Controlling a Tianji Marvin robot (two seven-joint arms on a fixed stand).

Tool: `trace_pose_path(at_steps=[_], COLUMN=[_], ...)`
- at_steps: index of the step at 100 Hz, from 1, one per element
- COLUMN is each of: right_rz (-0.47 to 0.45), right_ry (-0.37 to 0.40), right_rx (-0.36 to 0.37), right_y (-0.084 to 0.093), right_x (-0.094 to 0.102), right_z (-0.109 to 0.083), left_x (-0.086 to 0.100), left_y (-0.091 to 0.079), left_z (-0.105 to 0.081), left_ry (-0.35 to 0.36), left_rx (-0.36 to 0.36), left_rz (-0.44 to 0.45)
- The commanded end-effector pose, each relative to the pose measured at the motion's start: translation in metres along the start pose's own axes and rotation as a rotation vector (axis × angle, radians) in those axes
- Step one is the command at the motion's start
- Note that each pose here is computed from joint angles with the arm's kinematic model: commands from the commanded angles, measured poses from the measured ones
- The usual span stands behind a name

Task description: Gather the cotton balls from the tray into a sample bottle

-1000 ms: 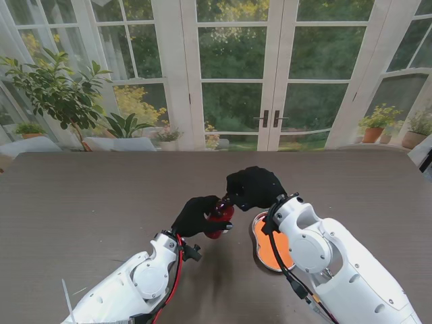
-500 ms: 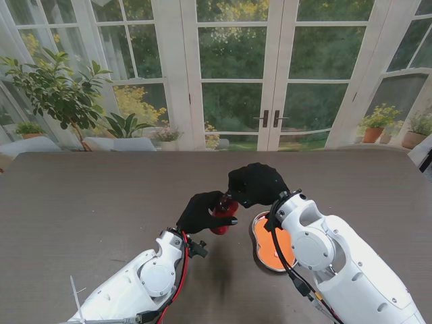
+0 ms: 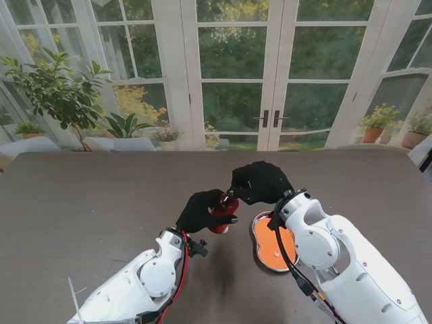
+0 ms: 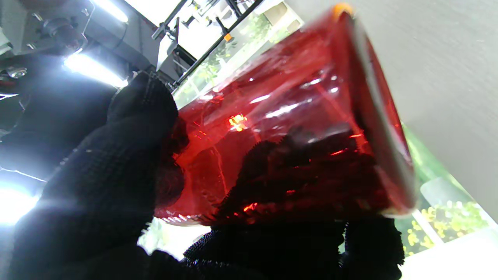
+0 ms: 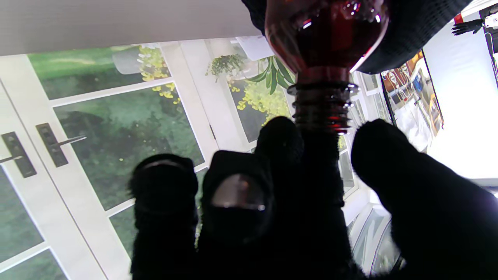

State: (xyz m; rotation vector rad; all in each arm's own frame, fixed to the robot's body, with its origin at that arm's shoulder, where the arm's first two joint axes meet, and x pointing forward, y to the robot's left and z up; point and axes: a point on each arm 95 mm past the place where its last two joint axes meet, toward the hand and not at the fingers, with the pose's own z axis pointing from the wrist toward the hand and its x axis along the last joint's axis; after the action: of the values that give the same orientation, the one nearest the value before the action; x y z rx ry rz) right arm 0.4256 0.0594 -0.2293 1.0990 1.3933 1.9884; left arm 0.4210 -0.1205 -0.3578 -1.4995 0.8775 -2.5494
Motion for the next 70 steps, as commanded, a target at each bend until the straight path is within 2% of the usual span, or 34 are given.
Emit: trace_pose_path(at_steps=[1,70], right_rz=[0.004,0.028], right_ry=[0.000,-0.007], right_rx=[0.010,-0.002], right_y=[-0.0012,-0.0009], right_x=[0.0023,0.0049], right_z=[-0.0005,0.0032], left_x=[0.0059,0.0068], left_y=[0.0033,0.0041], left_z=[0.0035,0.0022], left_ry=[0.013,0.004], left_rx=[-0.009,0.009], left_rz=[-0.012,-0.020])
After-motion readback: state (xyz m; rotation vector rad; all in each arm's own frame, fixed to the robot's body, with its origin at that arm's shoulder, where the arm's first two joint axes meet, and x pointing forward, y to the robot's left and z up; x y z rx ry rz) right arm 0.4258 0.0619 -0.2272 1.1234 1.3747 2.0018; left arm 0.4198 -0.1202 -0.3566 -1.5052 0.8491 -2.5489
